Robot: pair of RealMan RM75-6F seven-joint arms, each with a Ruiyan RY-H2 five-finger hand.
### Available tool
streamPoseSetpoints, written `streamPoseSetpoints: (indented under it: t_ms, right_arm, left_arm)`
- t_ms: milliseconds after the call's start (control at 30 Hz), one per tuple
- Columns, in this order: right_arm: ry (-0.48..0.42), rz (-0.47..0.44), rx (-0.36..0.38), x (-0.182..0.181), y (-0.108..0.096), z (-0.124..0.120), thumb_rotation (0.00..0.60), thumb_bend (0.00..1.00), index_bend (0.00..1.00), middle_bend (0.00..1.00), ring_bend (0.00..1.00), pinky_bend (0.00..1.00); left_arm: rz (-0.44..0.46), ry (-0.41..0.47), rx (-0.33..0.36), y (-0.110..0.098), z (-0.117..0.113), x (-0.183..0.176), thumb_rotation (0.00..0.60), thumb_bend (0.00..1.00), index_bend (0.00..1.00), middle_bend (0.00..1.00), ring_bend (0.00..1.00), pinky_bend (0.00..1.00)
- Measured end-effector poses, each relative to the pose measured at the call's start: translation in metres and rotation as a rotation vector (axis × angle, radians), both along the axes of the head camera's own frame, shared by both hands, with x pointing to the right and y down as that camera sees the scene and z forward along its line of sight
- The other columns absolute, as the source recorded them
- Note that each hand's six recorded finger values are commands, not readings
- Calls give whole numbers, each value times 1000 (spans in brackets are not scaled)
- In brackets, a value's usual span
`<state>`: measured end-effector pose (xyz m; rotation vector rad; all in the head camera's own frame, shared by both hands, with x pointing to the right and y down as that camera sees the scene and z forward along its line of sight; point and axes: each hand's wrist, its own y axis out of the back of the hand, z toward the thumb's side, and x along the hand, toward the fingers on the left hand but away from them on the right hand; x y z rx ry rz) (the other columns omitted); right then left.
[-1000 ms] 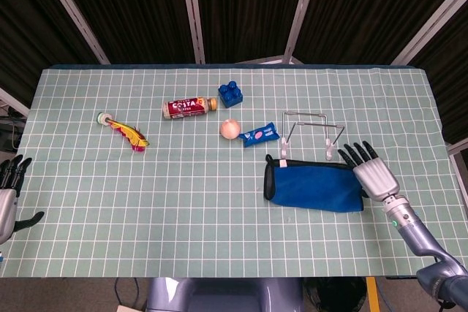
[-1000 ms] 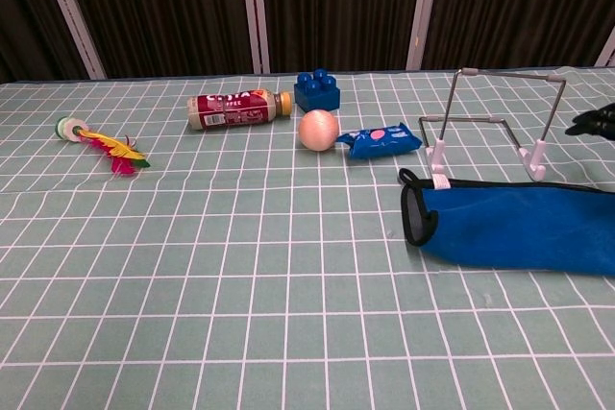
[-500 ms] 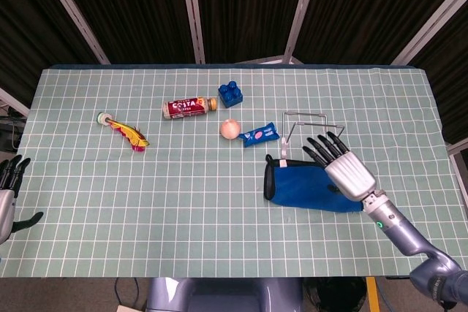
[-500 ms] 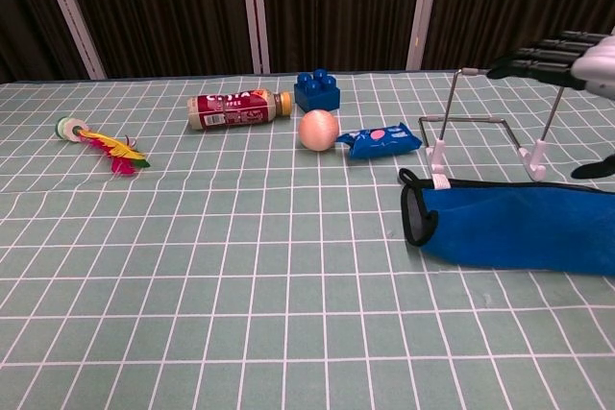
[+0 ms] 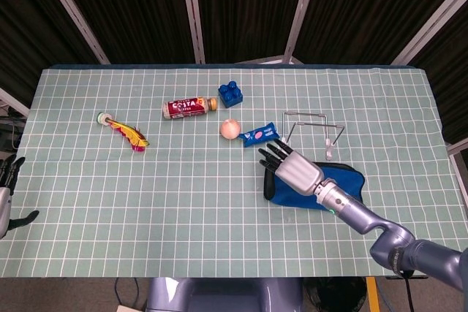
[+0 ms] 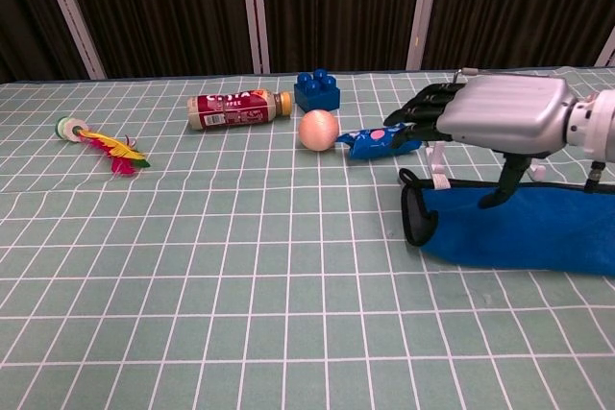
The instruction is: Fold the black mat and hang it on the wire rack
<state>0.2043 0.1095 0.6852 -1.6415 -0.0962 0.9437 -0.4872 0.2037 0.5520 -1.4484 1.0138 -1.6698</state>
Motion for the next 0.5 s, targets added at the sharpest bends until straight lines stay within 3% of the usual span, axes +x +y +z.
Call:
streamPoseSetpoints:
  t_ms: [500]
  right_arm:
    - [90, -104, -53, -21, 11, 34, 600, 0, 176, 0, 0, 0]
  left_arm:
    - [-1, -8, -20, -1, 8, 0, 600, 0, 0, 0, 0, 0]
